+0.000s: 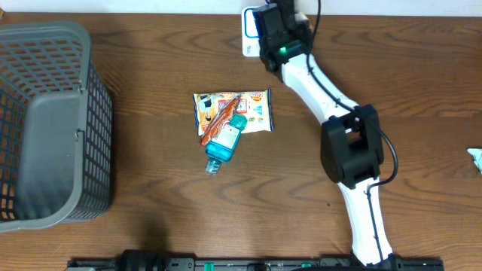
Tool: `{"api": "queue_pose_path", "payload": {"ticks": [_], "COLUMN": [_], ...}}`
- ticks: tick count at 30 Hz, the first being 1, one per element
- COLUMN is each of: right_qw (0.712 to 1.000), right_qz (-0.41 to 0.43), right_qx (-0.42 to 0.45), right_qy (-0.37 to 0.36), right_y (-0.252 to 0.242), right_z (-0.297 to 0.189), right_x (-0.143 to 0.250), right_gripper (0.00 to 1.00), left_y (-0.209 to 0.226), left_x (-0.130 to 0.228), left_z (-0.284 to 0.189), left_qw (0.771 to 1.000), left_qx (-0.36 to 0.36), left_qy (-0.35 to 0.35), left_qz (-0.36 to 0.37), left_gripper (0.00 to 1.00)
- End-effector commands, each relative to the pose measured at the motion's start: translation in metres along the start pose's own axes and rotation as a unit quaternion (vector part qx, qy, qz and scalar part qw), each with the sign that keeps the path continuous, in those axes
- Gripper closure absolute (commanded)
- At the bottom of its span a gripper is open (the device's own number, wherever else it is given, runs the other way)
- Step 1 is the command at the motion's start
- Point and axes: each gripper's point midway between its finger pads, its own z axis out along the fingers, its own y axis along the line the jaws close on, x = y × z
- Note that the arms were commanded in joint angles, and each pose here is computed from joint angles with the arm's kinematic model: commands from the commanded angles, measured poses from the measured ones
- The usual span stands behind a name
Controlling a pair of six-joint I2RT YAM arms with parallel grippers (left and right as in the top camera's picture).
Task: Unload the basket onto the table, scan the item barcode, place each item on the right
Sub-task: 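Carry the tissue pack to the right table edge and release it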
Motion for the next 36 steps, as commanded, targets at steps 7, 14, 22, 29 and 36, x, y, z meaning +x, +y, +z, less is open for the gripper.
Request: {"api": "queue_pose_path", "payload": {"ticks": [7,14,22,29,36], "right_qw": [0.963,0.916,0.859,0.817,0.816], "right_qz": [0.051,0.132,0.232,0.319,0.307], "right_qx": [0.212,0.234,0.179,0.107,0.097], "right_qy": [0.155,0.3,0.419,0.469,0.481], "right_y": [-0.165,-0.258,-0.312,-0.318,-0.336], "right_z": [0.064,0.107,0.128,0.133,0.119], "right_x": [0.088,0.186,0.273,0.31,0.311], "right_gripper": [0.99,0.99,0.99,0.33,0.01], "left_y": [0.0,0.0,0.0,0.0,0.0], "left_x": [0.018,0.018,0.018,0.018,0.018], "left_z": [0.0,0.0,0.0,0.0,0.0], "left_qw": [0.999,0.999,0.999,0.999,0.999], "left_qx": [-0.001,-0.001,-0.001,-0.001,-0.001], "left_qy": [0.041,0.041,0.041,0.041,0.041], "left_qz": [-0.002,-0.002,-0.002,-0.002,-0.002], "left_gripper": [0.01,0.01,0.01,0.01,0.01]}}
